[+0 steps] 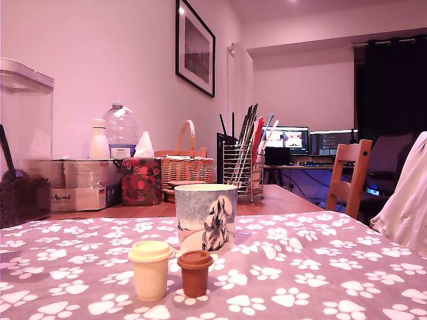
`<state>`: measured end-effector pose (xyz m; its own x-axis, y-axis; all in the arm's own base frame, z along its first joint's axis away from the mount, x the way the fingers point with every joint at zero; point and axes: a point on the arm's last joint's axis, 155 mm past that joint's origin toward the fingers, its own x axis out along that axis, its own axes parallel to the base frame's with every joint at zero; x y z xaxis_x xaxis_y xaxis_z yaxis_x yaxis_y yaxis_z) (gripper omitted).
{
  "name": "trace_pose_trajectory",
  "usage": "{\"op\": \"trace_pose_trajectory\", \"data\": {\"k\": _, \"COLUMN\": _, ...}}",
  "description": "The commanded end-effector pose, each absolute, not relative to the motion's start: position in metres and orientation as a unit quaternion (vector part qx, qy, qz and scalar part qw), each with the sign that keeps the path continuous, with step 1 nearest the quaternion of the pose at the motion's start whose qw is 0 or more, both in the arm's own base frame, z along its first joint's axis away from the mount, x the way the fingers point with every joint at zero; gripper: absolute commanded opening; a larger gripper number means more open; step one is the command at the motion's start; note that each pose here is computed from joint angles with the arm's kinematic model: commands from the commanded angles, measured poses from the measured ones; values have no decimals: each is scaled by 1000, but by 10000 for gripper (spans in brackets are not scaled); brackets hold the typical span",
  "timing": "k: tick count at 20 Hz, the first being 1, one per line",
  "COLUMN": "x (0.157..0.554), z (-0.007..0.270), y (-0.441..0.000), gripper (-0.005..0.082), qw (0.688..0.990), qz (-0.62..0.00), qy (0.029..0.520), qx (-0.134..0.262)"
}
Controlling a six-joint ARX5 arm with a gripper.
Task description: Pick up the coffee capsules on the table and drop them inside the coffee cup
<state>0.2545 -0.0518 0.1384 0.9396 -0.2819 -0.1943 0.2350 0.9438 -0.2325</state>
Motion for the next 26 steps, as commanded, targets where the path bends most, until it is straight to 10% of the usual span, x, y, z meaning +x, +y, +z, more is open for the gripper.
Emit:
{"op": "trace_pose_trajectory", "data": {"k": 1, "x": 231, "z": 80, "y": -51, "gripper": -24, "qw": 960, "qz": -116, "qy": 225, "qx": -119}}
{"op": "trace_pose_trajectory", "data": {"k": 11, "x": 237, "z": 99, "y": -57, "gripper": -24, "qw": 963, "qz": -135, "qy": 189, "qx": -134}}
{"op": "trace_pose_trajectory", "data": {"k": 26, "x": 203, "z": 128, "y": -146, "gripper": -24, "qw": 920, "qz": -343, "qy": 157, "qx": -109}}
